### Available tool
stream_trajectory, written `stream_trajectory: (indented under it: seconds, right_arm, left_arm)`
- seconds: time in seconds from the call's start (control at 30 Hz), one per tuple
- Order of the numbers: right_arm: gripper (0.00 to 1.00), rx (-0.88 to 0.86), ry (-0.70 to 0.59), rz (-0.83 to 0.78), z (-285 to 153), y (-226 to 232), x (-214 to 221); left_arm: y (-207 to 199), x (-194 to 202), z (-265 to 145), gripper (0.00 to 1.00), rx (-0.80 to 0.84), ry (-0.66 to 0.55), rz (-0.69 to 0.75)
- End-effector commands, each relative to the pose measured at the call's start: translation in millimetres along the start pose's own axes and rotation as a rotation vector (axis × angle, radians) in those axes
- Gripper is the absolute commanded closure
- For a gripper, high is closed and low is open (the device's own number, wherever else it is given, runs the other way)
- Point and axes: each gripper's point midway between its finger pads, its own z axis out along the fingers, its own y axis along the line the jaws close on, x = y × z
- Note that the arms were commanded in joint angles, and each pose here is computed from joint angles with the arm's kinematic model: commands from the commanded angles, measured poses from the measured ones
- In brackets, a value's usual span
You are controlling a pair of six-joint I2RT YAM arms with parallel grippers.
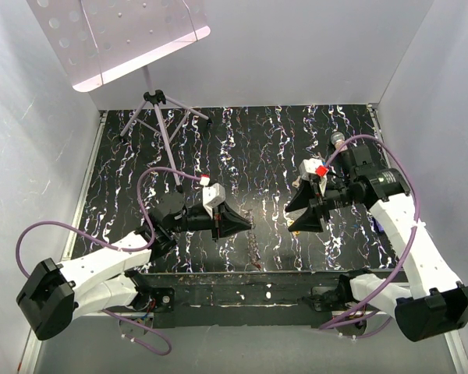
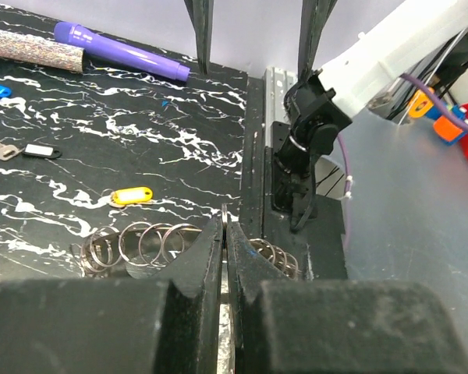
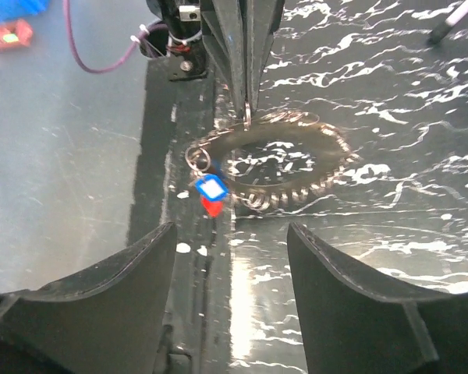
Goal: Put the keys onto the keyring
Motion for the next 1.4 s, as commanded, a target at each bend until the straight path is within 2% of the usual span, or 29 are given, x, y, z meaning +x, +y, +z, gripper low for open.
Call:
stream_trajectory:
  seconds: [0.0,0.1,0.2,0.3,0.37,0.63,0.83,1.07,1.37]
  right_arm:
    - [0.33,-0.030,0.156,-0.199,-16.3,18.8,10.3]
    - [0.33,-0.014,0.177,-0.317,-21.1,20.8,11.4]
    - [0.31,-0.005,0.043,-0.480,-11.3,21.9,-12.6]
    - [0.30,0.050,-0.056,-0.494,2.4,12.4,-35.2]
    - [0.31,0.069,-0.066,-0.526,11.9,6.8,-38.7]
    - [0.37,0.091,-0.100,-0.550,42.2,-7.8,-49.1]
    - [0.50,0.081,-0.119,-0.507,57.1,-17.0,-52.2]
    - [0.64,0.032,-0.129,-0.546,69.0,-12.3,-45.2]
    - [0.69,0.007,-0.135,-0.531,77.9,-7.5,-40.1]
  left_arm:
    - [-5.9,-26.9,-1.4,1.00,0.025,0.026,0.156]
    - [-4.4,-33.3,-2.9,1.00,0.018,0.040,0.225]
    - [-2.6,-37.8,-3.0,1.00,0.013,0.039,0.283]
    - [-1.5,-43.8,-3.1,1.00,0.006,0.020,0.322]
    - [-1.4,-45.9,-3.6,1.00,0.007,0.011,0.346]
    - [-0.8,-54.1,-3.2,1.00,0.009,-0.020,0.431]
    - [-4.8,-56.1,-9.0,1.00,0.006,-0.060,0.484]
    - [1.3,-50.4,-8.9,1.00,-0.016,-0.059,0.489]
    - [3.1,-50.2,-9.4,1.00,-0.030,-0.087,0.483]
